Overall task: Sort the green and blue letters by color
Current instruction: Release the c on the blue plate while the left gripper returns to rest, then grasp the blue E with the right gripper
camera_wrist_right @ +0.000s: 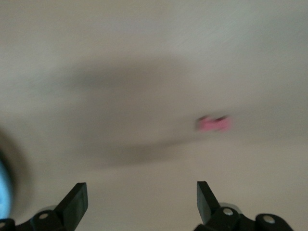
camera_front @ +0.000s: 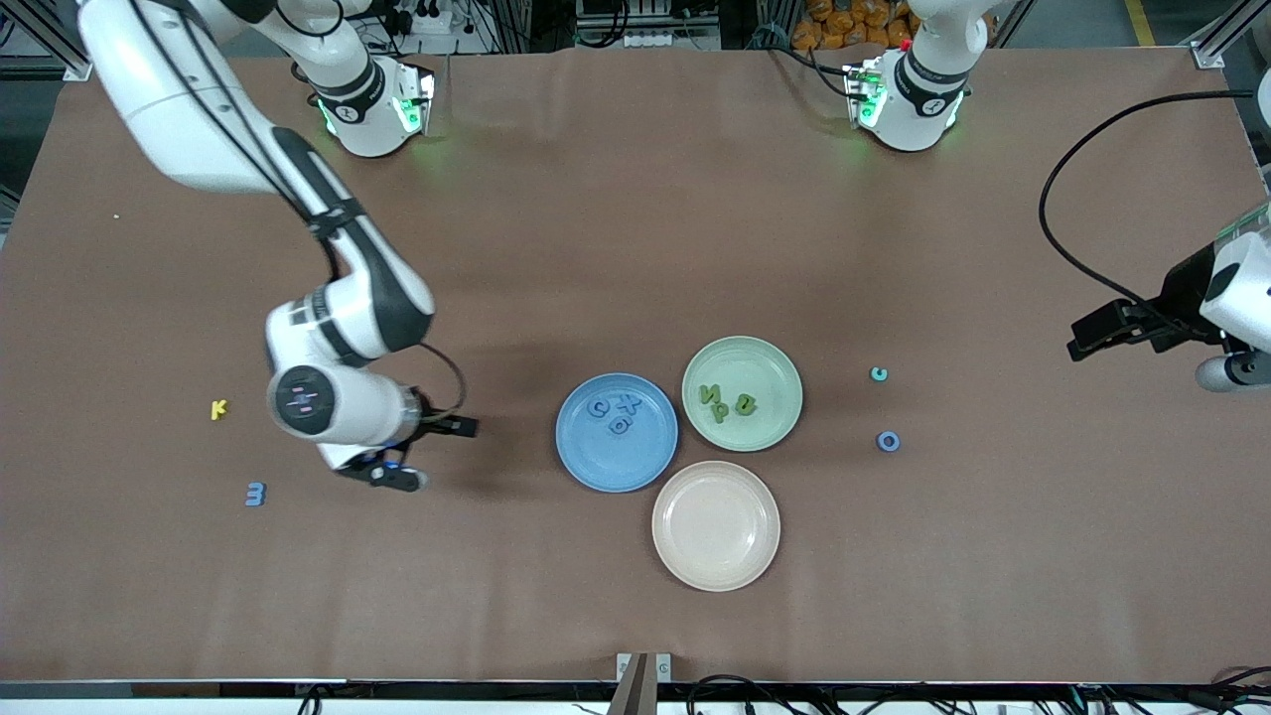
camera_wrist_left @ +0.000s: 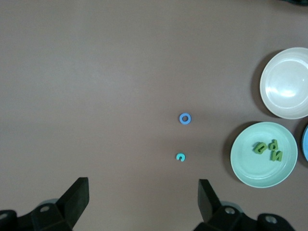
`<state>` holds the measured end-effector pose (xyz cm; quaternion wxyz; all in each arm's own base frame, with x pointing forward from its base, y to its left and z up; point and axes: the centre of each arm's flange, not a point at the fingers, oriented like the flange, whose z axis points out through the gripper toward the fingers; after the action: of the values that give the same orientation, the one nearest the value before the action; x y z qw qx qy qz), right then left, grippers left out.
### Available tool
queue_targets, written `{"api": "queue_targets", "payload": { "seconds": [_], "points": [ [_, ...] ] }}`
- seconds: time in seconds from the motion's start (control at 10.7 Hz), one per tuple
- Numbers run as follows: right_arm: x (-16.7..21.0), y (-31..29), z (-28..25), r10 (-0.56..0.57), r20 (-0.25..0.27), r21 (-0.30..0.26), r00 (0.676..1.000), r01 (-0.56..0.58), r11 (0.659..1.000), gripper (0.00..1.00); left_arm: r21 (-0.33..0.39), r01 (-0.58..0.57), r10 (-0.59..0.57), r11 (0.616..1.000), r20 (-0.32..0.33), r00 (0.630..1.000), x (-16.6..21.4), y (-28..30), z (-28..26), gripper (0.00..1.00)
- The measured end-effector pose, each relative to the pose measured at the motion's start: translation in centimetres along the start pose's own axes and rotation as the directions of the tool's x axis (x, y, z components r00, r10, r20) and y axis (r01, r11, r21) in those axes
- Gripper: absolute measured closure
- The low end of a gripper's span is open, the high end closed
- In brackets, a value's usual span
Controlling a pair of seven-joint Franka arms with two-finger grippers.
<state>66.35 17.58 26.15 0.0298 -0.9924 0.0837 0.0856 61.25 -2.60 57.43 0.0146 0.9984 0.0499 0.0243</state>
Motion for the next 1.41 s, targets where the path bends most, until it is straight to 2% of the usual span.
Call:
{"api": "queue_targets", "payload": {
  "seconds": [0.19,0.38,0.56,0.84,1.12,1.31,1.41],
  "points": [
    [2.8,9.7,-3.7,-0.099,-0.040,-0.021,0.994,0.098,0.995,0.00,0.023,0.001,-0.001,1.000,0.004,1.000,-1.2,0.6,-0.4,0.00],
    [4.8,19.8,-5.7,-0.127,-0.076,-0.034,0.989,0.124,0.992,0.00,0.027,-0.013,0.013,1.000,-0.001,1.000,-1.6,-0.4,-0.9,0.00],
    [5.2,20.8,-5.4,-0.142,-0.097,-0.035,0.985,0.139,0.990,0.00,0.024,-0.013,0.013,1.000,0.006,1.000,-1.7,-1.0,-0.8,0.00],
    [6.3,21.2,-1.9,-0.192,-0.129,-0.085,0.973,0.183,0.980,0.00,0.026,-0.019,0.018,0.999,0.026,0.999,-1.9,-1.0,-0.4,0.00],
    [8.0,24.3,1.2,-0.251,-0.126,-0.123,0.960,0.236,0.964,0.00,0.029,-0.030,0.028,0.999,0.057,0.998,-2.9,-1.1,0.2,0.00],
    [9.7,26.4,2.7,-0.274,-0.129,-0.126,0.953,0.259,0.958,0.00,0.029,-0.031,0.029,0.999,0.067,0.997,-3.6,-1.2,0.4,0.00],
    [10.7,26.9,3.5,-0.272,-0.151,-0.122,0.950,0.255,0.959,0.00,0.029,-0.032,0.030,0.999,0.071,0.997,-3.8,-1.2,0.6,0.00]
  ]
}}
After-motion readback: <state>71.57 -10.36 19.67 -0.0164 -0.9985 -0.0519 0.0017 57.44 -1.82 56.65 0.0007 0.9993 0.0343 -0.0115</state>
